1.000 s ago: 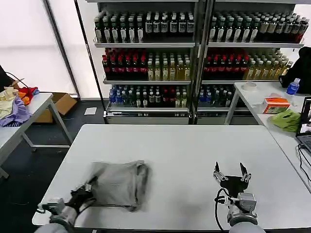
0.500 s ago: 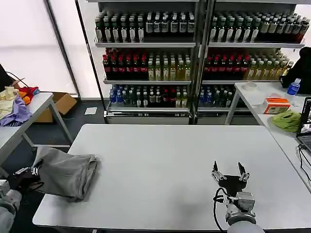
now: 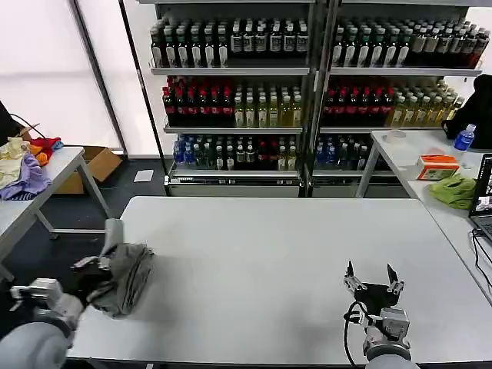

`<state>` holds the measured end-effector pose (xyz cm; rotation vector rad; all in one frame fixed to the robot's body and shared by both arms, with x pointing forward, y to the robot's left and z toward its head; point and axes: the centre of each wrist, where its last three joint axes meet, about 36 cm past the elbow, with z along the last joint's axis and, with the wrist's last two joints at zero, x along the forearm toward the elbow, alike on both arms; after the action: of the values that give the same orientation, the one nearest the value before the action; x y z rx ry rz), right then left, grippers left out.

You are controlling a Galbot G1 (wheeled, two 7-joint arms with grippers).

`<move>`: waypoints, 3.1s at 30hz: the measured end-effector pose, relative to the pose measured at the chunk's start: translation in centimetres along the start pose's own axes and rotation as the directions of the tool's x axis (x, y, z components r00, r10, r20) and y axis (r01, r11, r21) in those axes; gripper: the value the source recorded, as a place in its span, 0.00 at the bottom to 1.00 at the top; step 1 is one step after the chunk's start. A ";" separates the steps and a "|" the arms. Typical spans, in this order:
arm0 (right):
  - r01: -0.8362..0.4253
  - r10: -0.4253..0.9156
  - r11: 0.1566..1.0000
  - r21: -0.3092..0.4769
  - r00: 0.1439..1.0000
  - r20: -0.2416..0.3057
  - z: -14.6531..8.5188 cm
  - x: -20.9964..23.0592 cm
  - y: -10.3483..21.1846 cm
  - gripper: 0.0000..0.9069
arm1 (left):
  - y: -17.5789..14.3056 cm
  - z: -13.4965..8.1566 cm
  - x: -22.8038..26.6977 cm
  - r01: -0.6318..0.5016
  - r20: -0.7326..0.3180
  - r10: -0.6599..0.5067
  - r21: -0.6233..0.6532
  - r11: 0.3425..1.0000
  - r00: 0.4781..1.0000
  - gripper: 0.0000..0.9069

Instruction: Fold and organize the clothes.

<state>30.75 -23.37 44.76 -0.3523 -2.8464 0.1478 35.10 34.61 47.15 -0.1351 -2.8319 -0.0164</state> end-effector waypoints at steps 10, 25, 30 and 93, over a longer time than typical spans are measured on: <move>-0.022 0.022 1.000 0.009 0.999 -0.024 0.7 0.7 0.3 1.00 | -13.1 2.4 -3.4 -0.191 -0.054 0.196 0.086 0.978 0.979 0.00; -0.023 0.023 0.999 0.023 0.999 -0.030 1.1 0.6 0.7 1.00 | -22.7 2.6 -5.9 -0.350 -0.060 0.363 0.156 0.924 0.930 1.00; -0.015 0.016 1.000 0.027 0.999 -0.035 1.2 0.4 0.9 1.00 | -23.5 1.7 -6.1 -0.391 -0.013 0.403 0.215 0.895 0.915 1.00; 0.426 -0.489 0.867 -0.258 0.825 -0.283 0.8 -5.7 13.0 0.00 | -7.4 3.0 -4.2 0.136 -0.052 -0.135 0.011 0.991 0.989 1.00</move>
<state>38.80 -12.33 40.82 0.2648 -2.5099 -0.2526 37.54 26.97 43.03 0.0605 -2.7842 -0.0279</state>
